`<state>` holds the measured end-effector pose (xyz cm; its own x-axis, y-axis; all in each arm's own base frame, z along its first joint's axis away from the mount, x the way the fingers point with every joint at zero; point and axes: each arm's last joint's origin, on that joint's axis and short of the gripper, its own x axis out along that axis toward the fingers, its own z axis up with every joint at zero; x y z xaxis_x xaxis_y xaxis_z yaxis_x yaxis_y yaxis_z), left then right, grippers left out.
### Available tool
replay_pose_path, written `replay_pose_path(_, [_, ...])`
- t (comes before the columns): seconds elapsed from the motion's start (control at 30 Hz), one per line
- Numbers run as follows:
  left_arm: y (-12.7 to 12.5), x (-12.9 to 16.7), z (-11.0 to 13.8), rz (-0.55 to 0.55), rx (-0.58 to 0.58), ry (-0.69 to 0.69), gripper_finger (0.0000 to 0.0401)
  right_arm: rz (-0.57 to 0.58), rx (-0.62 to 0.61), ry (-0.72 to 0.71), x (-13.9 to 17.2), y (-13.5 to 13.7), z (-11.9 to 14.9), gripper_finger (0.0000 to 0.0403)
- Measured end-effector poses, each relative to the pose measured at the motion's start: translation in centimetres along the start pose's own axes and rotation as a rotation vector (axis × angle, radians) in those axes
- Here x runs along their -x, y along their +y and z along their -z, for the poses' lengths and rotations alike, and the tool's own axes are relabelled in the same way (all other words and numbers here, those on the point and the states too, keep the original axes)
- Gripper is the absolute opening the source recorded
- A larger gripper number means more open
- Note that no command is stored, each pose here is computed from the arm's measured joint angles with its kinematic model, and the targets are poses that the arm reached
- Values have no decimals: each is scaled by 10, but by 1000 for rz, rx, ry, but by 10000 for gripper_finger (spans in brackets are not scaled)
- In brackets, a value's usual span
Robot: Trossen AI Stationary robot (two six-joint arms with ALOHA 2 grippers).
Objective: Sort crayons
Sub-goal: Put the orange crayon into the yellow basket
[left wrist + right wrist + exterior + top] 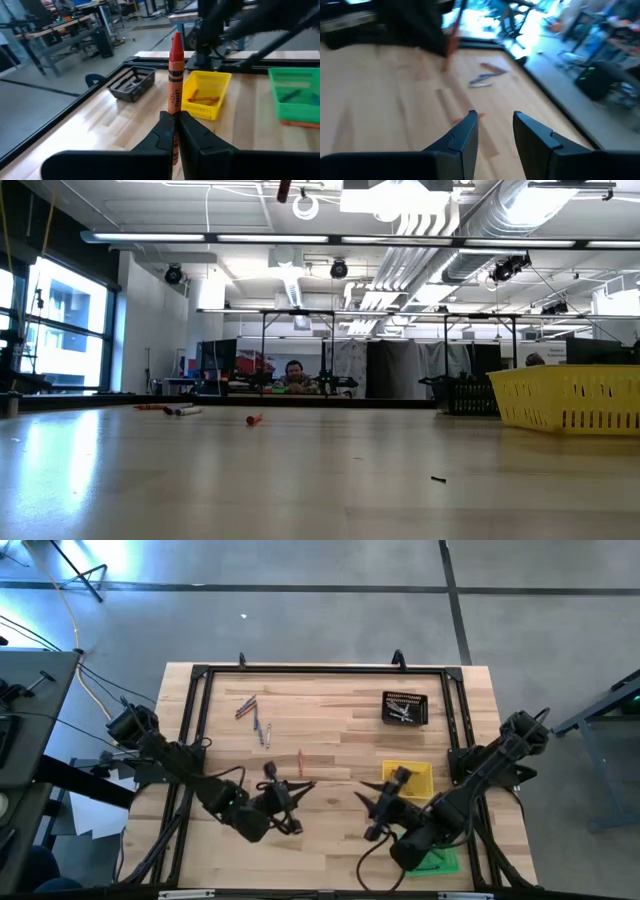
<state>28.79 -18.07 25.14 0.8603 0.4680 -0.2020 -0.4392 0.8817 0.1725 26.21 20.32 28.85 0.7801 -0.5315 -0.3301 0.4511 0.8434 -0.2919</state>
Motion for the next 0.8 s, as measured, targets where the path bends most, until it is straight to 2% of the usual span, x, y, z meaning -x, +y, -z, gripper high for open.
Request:
replay_pose_path(0.27, [1, -2, 0, -8, -52, 2, 0, -253, 194, 94, -26, 2, -12, 116])
replay_pose_path(0.4, [-2, 4, 1, 12, -68, 3, 0, -356, 233, 110, -50, -5, -7, 116])
replay_pose_path(0.6, [-8, 17, 6, 46, -104, 6, 0, -502, 63, 6, -86, -35, 6, 116])
replay_pose_path(0.8, [-12, 26, 7, 27, -116, -12, 0, -622, -165, -236, -96, -65, 11, 116])
